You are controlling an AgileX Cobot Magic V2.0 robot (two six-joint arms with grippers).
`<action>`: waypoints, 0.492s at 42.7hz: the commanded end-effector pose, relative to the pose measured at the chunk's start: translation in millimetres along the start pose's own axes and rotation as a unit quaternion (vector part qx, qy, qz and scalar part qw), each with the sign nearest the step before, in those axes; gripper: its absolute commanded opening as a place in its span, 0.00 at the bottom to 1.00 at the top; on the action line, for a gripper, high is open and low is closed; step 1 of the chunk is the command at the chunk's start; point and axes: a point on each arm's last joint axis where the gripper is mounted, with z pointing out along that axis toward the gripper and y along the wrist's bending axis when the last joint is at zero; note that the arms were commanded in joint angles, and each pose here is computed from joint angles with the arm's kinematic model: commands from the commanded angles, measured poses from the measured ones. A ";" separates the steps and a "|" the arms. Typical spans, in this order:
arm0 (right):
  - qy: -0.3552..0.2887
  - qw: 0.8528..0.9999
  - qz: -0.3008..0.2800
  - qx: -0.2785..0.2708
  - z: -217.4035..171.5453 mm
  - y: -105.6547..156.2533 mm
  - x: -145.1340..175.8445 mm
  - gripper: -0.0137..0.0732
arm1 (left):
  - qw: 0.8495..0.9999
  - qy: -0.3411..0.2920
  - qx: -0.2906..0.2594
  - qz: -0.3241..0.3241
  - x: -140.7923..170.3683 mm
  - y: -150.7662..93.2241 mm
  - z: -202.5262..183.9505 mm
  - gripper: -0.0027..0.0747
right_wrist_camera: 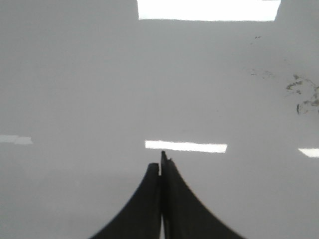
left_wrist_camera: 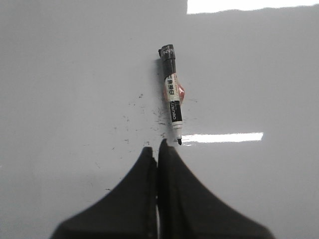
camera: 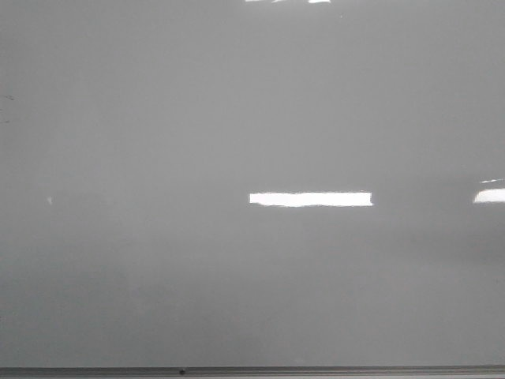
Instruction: Write number 9 on whiteboard
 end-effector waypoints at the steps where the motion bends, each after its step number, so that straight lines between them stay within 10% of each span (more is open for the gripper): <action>1: -0.054 0.999 0.001 0.003 -2.0 -0.4 -10.0 0.08 | 0.999 -0.049 0.005 -0.005 -7.5 -0.6 -1.8 0.01; 21: -0.062 0.998 0.001 0.003 -2.1 -0.5 -11.5 0.08 | 0.999 -0.052 0.005 -0.005 -8.2 -0.7 -1.9 0.01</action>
